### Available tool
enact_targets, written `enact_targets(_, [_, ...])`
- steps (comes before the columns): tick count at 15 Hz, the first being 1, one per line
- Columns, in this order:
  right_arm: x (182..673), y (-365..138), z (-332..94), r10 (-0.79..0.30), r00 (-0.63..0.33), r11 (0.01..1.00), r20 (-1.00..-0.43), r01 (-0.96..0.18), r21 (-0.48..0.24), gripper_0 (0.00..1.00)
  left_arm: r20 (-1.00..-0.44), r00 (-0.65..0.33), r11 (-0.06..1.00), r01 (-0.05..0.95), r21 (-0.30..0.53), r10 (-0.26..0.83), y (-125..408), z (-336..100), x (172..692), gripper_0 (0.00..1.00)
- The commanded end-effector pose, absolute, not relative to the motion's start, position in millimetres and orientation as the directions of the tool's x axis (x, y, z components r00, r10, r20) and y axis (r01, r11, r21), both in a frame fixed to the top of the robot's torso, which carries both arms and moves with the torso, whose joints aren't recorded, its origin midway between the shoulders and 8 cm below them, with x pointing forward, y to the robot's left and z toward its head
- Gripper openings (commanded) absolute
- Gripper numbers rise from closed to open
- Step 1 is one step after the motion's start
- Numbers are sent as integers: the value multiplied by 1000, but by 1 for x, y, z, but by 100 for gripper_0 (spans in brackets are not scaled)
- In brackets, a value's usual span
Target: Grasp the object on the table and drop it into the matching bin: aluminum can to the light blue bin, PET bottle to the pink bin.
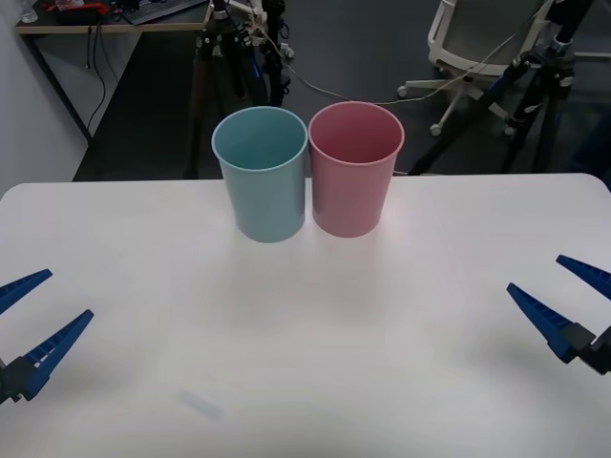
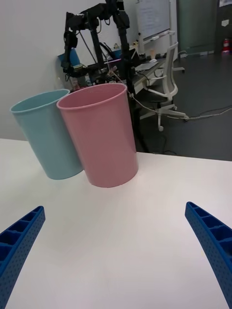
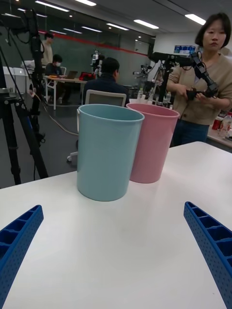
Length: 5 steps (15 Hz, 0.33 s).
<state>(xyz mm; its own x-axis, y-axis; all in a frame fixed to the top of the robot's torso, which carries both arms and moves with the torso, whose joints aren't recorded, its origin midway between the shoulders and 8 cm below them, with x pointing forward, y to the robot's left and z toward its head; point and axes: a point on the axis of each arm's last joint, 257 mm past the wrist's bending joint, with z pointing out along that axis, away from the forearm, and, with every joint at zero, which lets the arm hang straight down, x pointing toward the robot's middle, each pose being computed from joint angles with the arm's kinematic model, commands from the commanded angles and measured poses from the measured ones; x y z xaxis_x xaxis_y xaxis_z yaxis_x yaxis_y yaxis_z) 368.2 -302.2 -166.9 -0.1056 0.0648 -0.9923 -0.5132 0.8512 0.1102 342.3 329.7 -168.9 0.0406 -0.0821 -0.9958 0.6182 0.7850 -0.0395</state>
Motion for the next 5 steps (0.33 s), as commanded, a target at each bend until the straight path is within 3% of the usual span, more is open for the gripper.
enact_targets(1, [367, -299, -167, 75, -107, 848, -991, -516, 120, 100, -996, 41, 785, 618, -39, -82, 330, -169, 342, 100])
enact_targets(5, [365, -297, -167, 78, -111, 842, -991, -525, 125, 100, -996, 41, 785, 618, -39, -82, 330, -169, 342, 100])
